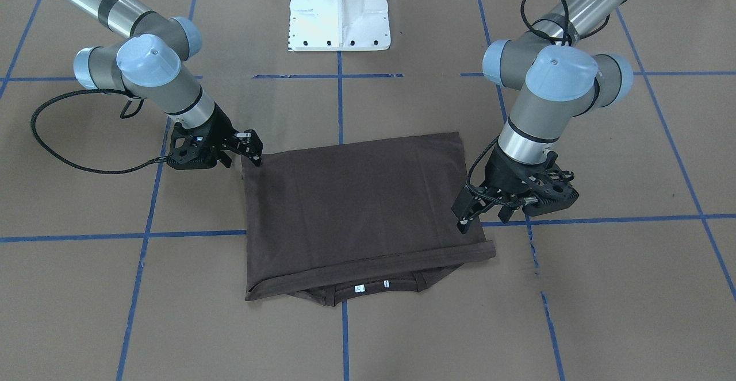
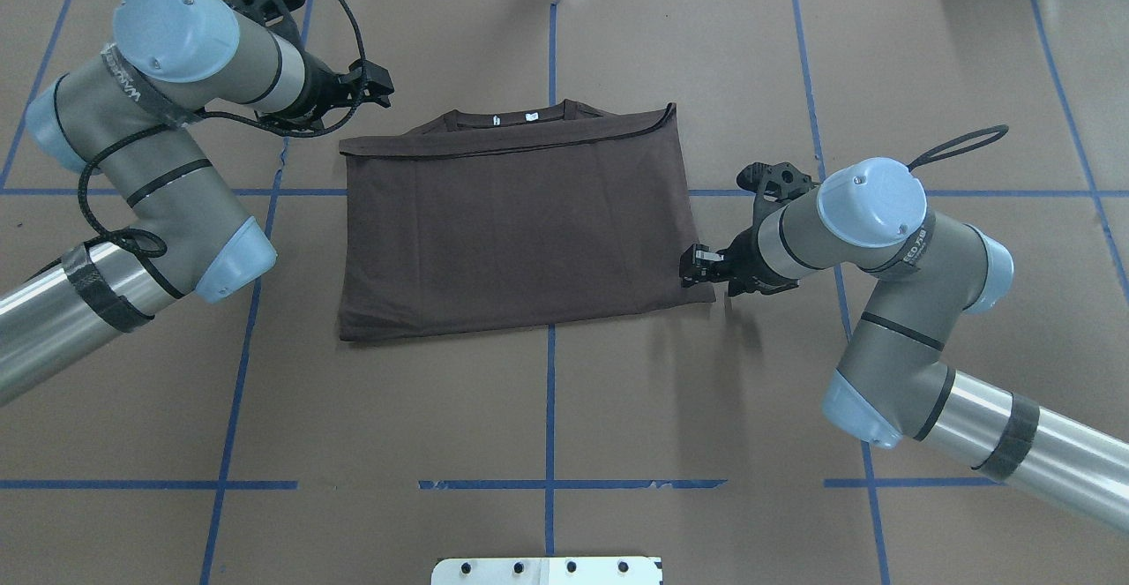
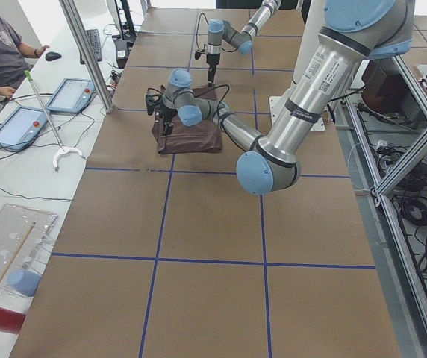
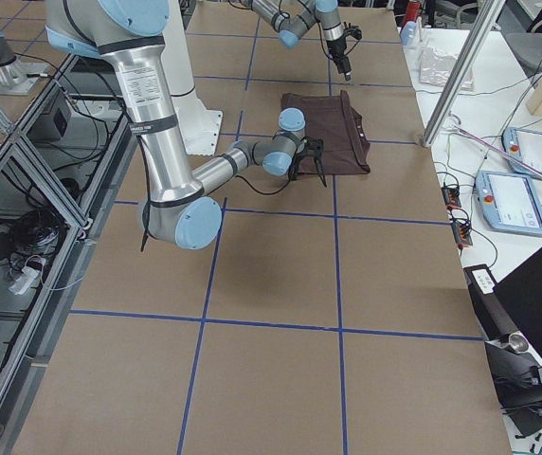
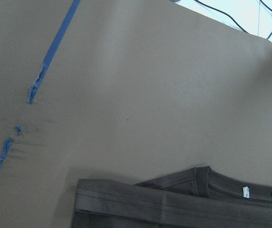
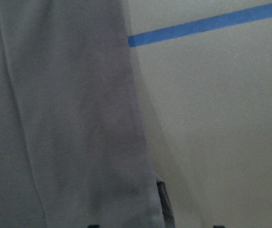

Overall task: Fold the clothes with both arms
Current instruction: 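Move the right gripper to the folded edge corner nearest it and grasp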

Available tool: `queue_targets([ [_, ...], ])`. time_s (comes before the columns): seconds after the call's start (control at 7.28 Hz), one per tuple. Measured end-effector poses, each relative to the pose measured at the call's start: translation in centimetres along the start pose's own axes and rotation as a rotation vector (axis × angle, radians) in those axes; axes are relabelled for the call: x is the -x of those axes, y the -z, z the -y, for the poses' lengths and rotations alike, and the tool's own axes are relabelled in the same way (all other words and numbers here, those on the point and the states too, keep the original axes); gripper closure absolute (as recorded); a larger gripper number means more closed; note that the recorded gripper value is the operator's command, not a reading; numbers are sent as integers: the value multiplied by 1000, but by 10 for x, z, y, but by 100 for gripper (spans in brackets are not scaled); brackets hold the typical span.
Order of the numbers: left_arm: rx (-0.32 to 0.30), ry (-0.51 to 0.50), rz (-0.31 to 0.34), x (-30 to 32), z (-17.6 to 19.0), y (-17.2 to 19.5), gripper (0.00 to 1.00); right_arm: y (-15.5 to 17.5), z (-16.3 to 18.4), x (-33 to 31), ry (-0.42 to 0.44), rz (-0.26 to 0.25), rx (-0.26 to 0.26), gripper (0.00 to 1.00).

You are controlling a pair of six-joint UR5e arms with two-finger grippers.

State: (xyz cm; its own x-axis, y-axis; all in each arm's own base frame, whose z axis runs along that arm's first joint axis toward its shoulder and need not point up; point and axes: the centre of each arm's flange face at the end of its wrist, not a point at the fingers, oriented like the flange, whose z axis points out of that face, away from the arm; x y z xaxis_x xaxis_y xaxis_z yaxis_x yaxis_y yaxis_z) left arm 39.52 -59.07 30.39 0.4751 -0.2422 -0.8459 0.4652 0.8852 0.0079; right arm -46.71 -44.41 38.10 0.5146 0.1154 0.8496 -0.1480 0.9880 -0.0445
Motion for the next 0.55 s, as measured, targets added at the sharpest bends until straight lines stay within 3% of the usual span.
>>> queue_targets([
  [0.55,-3,0,8,5,0,-3,0,1,5,4,10,5,-1,100],
])
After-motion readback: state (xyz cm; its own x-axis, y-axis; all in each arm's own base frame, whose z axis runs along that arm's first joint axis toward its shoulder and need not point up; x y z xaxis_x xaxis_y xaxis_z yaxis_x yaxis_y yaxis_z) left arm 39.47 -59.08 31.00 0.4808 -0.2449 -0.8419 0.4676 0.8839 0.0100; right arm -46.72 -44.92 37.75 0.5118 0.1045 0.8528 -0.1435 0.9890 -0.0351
